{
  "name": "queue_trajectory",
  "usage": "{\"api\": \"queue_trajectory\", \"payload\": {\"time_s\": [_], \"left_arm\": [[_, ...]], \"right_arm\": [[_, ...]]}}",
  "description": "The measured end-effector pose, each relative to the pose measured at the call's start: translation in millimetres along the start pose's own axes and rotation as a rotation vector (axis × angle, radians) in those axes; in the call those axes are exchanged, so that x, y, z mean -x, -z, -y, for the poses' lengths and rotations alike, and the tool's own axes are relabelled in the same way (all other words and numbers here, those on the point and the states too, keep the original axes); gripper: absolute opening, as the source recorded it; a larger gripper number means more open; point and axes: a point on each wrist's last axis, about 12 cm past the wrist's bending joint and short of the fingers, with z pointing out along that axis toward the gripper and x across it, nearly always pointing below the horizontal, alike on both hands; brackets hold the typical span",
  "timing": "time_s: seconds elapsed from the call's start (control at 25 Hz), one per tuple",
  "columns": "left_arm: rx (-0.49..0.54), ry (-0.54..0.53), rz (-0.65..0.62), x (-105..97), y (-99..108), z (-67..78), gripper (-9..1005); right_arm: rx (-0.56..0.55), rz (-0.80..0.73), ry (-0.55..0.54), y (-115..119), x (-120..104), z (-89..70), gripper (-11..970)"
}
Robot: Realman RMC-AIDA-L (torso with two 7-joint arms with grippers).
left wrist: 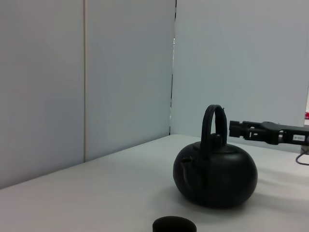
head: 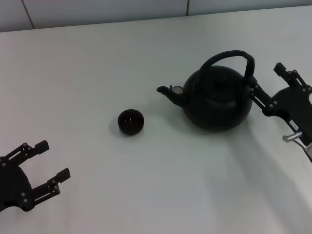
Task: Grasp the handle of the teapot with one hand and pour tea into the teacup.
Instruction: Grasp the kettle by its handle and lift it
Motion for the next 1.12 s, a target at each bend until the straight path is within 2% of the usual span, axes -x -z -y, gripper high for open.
{"api": "queue_trajectory", "payload": {"time_s": [0.32, 0.92, 1.12], "left_arm": [[0.015, 0.010, 0.017, -0.6, 0.7, 1.4, 797], [0.026, 0.006, 0.029, 0.6, 1.1, 0.4, 797], [0.023, 0.003, 0.034, 1.9, -0.2, -0.6, 797]], "right_arm": [[-0.001, -0.013, 0.017, -17.7, 2.6, 4.0, 750], [0.008, -0.029, 0.009, -24.7, 2.5, 4.0, 748], [0.020, -0.039, -0.005, -28.9, 2.5, 3.2, 545]]}}
